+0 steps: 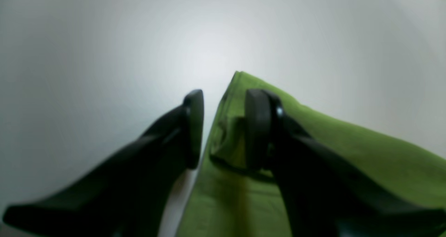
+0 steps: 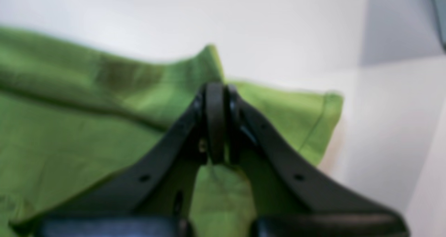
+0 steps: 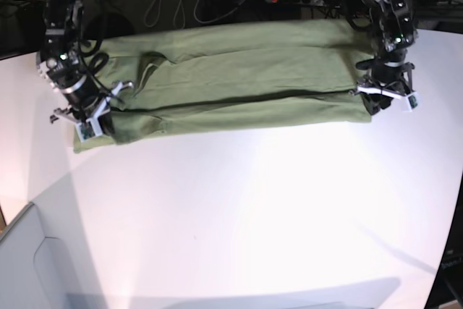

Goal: Fold the T-shirt properly
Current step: 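Lower the hem onto the shirt and open both grippers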

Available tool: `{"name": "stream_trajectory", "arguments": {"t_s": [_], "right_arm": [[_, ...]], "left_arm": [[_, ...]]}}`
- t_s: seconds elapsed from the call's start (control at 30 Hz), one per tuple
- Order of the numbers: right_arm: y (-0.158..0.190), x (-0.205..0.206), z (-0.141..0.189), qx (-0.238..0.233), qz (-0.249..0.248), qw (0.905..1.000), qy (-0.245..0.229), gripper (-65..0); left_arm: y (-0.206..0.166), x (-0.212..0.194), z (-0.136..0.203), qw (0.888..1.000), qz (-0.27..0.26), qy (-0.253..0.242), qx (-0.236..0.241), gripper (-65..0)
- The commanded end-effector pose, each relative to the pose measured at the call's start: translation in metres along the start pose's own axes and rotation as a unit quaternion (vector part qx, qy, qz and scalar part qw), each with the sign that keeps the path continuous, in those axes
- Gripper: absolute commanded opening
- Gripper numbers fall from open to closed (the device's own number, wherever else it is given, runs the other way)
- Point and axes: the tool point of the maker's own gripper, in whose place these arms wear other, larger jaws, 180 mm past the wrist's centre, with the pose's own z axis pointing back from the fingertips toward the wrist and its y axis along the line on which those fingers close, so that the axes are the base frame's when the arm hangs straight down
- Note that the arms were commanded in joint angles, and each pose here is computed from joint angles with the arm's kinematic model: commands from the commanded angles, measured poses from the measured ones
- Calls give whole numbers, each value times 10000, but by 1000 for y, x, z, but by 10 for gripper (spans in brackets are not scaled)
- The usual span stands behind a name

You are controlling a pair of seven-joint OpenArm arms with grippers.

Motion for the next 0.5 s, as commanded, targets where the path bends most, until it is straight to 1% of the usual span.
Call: {"name": "stream_trajectory", "arguments": {"t_s": [0.0, 0.1, 0.3, 0.47], "right_arm": [[-3, 10, 5, -23, 84, 9998, -201, -648], [-1, 0, 9, -5, 50, 9999, -134, -648], [-21, -16, 23, -291, -79, 9995, 9, -648], [-12, -28, 32, 62, 80, 9999, 91, -647]], "left_arm": [[0, 11, 3, 9998, -48, -184, -30, -456], [1, 10, 4, 9999, -52, -163, -22, -456], [-2, 15, 8, 9996, -99, -243, -56, -453], [-7, 22, 12, 9993, -139, -345, -104, -453]]}}
